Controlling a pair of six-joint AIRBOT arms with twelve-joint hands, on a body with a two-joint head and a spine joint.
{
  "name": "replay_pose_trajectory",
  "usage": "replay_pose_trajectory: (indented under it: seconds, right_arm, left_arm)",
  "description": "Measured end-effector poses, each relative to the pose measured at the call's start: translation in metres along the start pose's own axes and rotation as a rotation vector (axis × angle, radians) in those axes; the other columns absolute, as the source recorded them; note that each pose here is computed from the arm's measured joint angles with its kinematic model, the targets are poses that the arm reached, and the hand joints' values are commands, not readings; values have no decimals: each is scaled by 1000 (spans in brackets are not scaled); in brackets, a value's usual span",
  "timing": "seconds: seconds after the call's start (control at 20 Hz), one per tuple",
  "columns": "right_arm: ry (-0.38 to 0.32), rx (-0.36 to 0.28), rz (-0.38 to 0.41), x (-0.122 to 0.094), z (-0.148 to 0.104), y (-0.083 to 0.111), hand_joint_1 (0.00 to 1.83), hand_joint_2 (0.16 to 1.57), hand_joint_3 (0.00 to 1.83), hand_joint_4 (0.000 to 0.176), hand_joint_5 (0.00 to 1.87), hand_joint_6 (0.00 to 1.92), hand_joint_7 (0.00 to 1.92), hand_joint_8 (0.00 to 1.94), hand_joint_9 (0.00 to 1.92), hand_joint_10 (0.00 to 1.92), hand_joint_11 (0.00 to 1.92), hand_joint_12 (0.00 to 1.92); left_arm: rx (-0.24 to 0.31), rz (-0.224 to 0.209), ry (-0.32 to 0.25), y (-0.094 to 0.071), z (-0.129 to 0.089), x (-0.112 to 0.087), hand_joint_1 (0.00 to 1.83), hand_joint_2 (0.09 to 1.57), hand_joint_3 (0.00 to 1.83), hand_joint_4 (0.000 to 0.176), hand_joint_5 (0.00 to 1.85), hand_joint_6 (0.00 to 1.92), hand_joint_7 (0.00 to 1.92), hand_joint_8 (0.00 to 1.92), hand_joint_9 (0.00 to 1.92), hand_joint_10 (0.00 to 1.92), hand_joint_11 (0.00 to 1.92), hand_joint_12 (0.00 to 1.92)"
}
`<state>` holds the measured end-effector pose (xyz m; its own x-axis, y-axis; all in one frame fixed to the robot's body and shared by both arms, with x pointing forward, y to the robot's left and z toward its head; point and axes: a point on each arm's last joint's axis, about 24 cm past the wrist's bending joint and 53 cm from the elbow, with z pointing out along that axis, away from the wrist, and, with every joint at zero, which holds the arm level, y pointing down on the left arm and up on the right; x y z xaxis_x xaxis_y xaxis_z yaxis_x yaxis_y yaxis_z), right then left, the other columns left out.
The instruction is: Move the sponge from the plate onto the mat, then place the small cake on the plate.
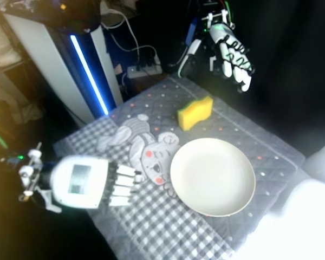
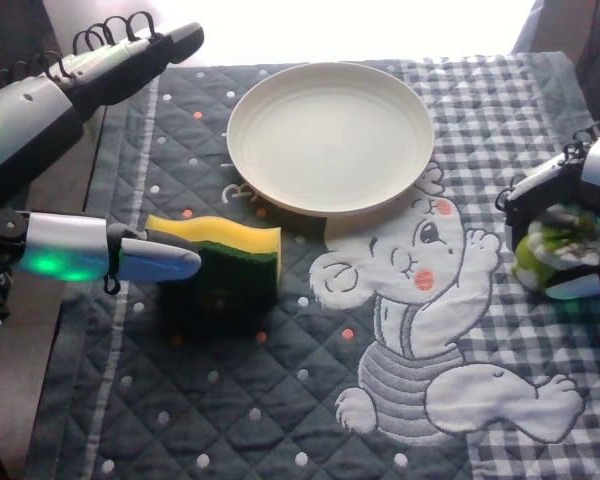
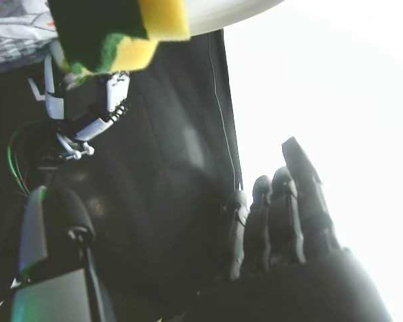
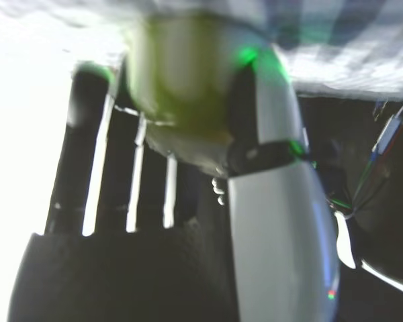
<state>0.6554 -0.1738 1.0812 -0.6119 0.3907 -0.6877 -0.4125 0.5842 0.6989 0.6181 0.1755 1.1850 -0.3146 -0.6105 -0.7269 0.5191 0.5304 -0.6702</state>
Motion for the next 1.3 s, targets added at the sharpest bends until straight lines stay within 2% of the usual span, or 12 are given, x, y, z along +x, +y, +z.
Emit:
replay_pose_trajectory:
  seconds: [0.1, 0.2, 0.3, 0.5, 0.6, 0.7, 0.75, 0.85, 0.95, 1.15, 1.25, 1.3]
  right_arm:
    - [-45, -27, -16, -22, 4, 10, 1223, 1173, 0, 0, 964, 809, 796, 1568, 746, 1588, 692, 1839]
    - [-101, -70, -27, -47, 8, 25, 1372, 1115, 1, 0, 904, 966, 1017, 908, 917, 1252, 766, 1230]
    - [-156, -123, -37, -69, 14, 41, 1279, 1110, 0, 0, 1030, 650, 1012, 1183, 954, 1131, 815, 1447]
    - [-242, -216, -57, -101, 60, 80, 1391, 1041, 0, 0, 1068, 733, 1291, 390, 1041, 1075, 706, 1079]
    - [-248, -233, -49, -100, 82, 88, 1387, 1047, 0, 0, 1075, 772, 1325, 396, 941, 1102, 168, 1189]
    - [-232, -208, -30, -88, 114, 87, 1396, 1038, 0, 0, 1049, 799, 1282, 407, 1060, 973, 757, 1037]
    - [-229, -204, -6, -83, 126, 89, 1291, 1031, 0, 0, 1102, 733, 1299, 458, 1110, 792, 777, 1243]
    - [-221, -195, 24, -72, 142, 89, 1390, 1020, 0, 0, 1111, 633, 1206, 507, 1216, 845, 1041, 951]
    - [-200, -156, 34, -61, 156, 81, 1398, 1025, 2, 0, 1154, 486, 1200, 634, 1128, 959, 818, 1077]
    - [-148, -58, 48, -35, 182, 62, 1349, 1134, 3, 0, 951, 1057, 984, 939, 788, 1298, 312, 1395]
    - [-112, -34, 32, -20, 190, 60, 1180, 1183, 0, 24, 833, 1162, 877, 1197, 757, 667, 425, 1376]
    - [-105, -33, 34, -18, 191, 60, 1086, 1105, 0, 0, 739, 500, 762, 566, 748, 487, 445, 1238]
  left_arm:
    - [-5, 0, 4, 2, -1, 1, 903, 754, 0, 67, 125, 8, 63, 0, 53, 0, 0, 460]
    - [-7, -2, 2, 2, -1, 1, 904, 751, 0, 83, 143, 7, 54, 5, 32, 6, 0, 382]
    - [-6, -8, 0, 2, -1, 2, 876, 740, 0, 113, 154, 2, 56, 1, 25, 2, 0, 341]
    - [6, -31, 8, 0, -1, 7, 873, 753, 2, 94, 139, 0, 40, 1, 0, 0, 0, 114]
    - [4, -33, 2, 1, -2, 5, 886, 751, 0, 106, 139, 0, 57, 3, 8, 1, 0, 160]
    - [3, -37, -3, 1, -2, 4, 933, 770, 3, 57, 183, 2, 113, 5, 73, 7, 0, 360]
    - [8, -53, -5, 0, -2, 5, 929, 788, 10, 69, 196, 6, 127, 8, 85, 9, 0, 374]
    - [22, -62, -1, -3, -1, 8, 940, 818, 9, 70, 182, 5, 132, 2, 98, 5, 0, 432]
    - [43, -59, -9, -8, -1, 6, 928, 834, 10, 62, 187, 7, 119, 0, 69, 0, 0, 425]
    - [58, -60, -28, -12, -2, 1, 935, 844, 6, 22, 198, 2, 119, 0, 80, 2, 0, 575]
    - [57, -61, -28, -11, -2, 1, 953, 845, 4, 15, 211, 5, 118, 0, 85, 3, 0, 617]
    - [56, -61, -29, -11, -2, 1, 959, 842, 3, 12, 215, 4, 117, 0, 90, 3, 0, 656]
